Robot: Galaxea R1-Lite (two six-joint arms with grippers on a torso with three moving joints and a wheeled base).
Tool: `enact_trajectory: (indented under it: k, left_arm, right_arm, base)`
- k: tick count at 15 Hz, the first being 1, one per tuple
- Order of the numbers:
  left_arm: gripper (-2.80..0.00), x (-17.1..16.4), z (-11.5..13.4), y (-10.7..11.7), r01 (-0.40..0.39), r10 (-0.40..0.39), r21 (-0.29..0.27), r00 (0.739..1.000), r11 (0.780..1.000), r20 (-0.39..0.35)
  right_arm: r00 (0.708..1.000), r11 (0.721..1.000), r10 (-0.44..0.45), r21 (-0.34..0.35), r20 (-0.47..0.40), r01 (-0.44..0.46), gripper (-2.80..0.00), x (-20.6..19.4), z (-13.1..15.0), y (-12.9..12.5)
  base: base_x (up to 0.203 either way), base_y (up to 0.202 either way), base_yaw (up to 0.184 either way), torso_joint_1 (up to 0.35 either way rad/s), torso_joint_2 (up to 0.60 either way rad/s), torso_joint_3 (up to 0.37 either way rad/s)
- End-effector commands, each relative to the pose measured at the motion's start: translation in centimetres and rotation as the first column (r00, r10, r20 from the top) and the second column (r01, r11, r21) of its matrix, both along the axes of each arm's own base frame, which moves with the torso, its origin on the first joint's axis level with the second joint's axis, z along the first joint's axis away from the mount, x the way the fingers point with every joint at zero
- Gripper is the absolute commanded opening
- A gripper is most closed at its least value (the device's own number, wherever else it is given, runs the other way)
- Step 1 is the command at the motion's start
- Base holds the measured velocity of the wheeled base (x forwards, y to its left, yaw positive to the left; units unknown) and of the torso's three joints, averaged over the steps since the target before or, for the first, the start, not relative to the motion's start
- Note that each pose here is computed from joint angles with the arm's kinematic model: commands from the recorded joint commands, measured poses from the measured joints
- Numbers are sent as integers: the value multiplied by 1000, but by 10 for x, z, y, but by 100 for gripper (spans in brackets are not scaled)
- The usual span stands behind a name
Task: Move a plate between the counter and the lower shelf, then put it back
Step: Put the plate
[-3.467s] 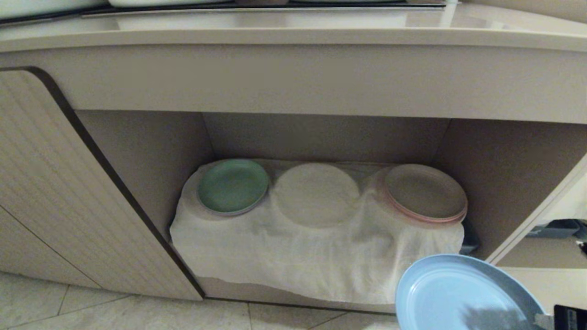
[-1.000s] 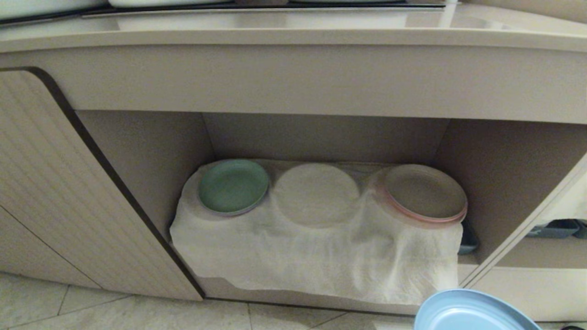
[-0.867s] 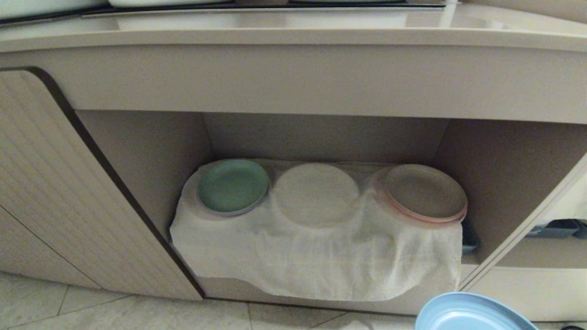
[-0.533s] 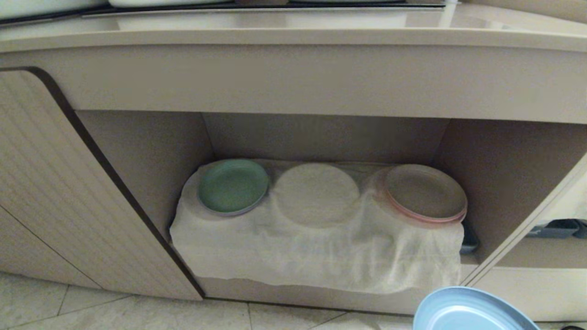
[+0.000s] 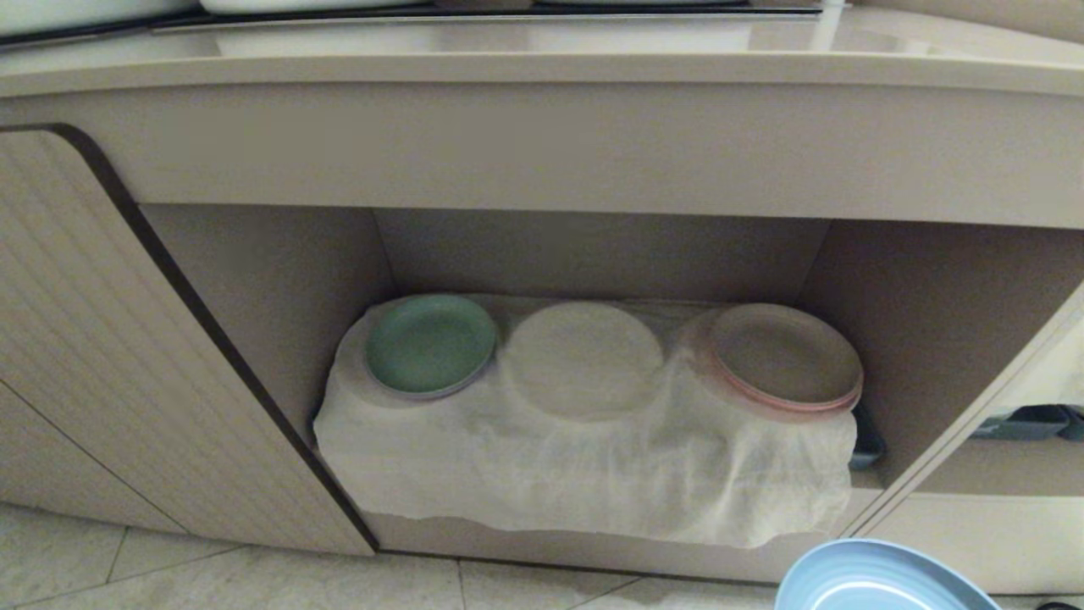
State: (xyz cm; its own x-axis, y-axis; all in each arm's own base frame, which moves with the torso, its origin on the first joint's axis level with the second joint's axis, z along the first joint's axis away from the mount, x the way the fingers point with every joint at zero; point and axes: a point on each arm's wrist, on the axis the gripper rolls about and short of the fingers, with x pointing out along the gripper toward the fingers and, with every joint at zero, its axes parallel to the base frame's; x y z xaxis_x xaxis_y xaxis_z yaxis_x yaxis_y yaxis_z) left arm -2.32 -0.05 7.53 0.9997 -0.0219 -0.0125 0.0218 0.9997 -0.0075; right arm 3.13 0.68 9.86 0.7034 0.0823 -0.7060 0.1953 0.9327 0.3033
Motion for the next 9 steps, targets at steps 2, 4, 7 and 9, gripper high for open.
enact_trajectory:
  k: [2, 4, 7, 9]
  left_arm:
    - [-280, 0, 0, 0, 0, 0, 0, 1000, 1000, 0]
    - [-280, 0, 0, 0, 0, 0, 0, 1000, 1000, 0]
    - [-280, 0, 0, 0, 0, 0, 0, 1000, 1000, 0]
    - [-280, 0, 0, 0, 0, 0, 0, 1000, 1000, 0]
  right_arm:
    - [1000, 1000, -3, 7, 12, 3, -280, -1, 1, 0]
    - [1000, 1000, -2, 6, 12, 2, -280, 0, 1, 0]
    - [1000, 1000, 10, -6, 15, -10, -280, 0, 2, 0]
    - [1000, 1000, 14, -7, 16, -14, -280, 0, 2, 0]
  base:
    - [0, 0, 0, 0, 0, 0]
    - [0, 0, 0, 0, 0, 0]
    - [0, 0, 0, 0, 0, 0]
    - [0, 0, 0, 0, 0, 0]
